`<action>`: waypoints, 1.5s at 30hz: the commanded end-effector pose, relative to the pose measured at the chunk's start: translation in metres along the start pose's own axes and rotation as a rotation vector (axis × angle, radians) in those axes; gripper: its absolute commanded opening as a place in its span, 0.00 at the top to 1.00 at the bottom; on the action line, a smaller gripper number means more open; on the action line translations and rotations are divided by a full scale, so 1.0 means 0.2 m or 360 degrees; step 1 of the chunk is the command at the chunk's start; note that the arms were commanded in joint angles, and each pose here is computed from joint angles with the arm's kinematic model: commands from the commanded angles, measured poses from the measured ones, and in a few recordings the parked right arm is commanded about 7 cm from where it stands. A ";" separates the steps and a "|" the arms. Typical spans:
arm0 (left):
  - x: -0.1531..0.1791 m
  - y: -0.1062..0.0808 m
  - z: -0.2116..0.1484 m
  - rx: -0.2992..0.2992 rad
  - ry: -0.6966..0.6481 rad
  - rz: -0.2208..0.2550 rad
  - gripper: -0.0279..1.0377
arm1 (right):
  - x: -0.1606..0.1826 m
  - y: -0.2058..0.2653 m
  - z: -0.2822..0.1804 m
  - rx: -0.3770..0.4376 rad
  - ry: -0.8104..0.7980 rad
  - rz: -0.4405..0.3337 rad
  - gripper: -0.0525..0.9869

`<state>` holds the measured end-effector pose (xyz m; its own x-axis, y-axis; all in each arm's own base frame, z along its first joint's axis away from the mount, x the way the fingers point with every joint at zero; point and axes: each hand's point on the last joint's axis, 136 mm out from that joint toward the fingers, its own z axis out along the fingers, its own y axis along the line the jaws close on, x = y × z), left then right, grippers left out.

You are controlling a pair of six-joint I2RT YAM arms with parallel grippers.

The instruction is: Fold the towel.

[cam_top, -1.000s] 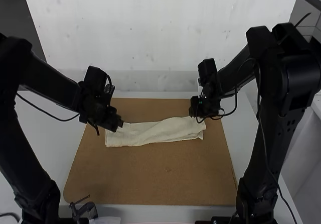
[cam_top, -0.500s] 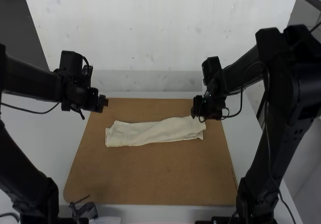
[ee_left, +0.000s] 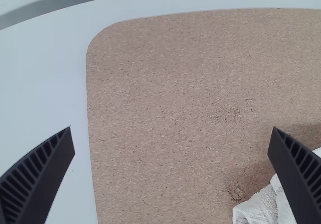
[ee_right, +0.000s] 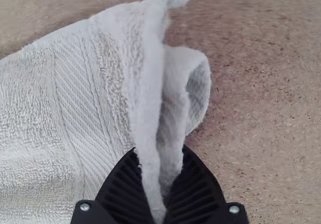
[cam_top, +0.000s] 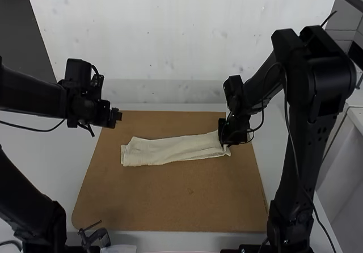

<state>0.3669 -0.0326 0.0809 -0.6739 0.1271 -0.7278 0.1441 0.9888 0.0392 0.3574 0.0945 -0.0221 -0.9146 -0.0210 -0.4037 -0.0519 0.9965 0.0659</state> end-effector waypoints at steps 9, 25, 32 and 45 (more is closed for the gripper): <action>-0.04 0.01 -0.04 0.0004 -0.0066 -0.0003 0.04 | -0.02 -0.18 -0.08 0.0057 0.0001 0.0100 0.93; -0.08 -0.01 -0.11 0.0012 -0.0135 0.0004 0.04 | -0.09 -0.95 -0.30 0.0281 -0.0111 0.0333 0.93; -0.06 -0.02 -0.09 0.0020 -0.0116 0.0007 0.05 | -0.13 -1.08 -0.35 0.0329 -0.0131 0.0374 0.93; -0.05 -0.02 -0.08 0.0014 -0.0110 0.0002 0.05 | -0.20 -0.23 -0.43 0.0049 -0.0175 0.0043 0.93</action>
<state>0.3618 -0.0334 0.0971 -0.6322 0.1239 -0.7648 0.1453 0.9886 0.0400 0.3665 0.0052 0.0618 -0.8732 0.0139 -0.4872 0.0023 0.9997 0.0244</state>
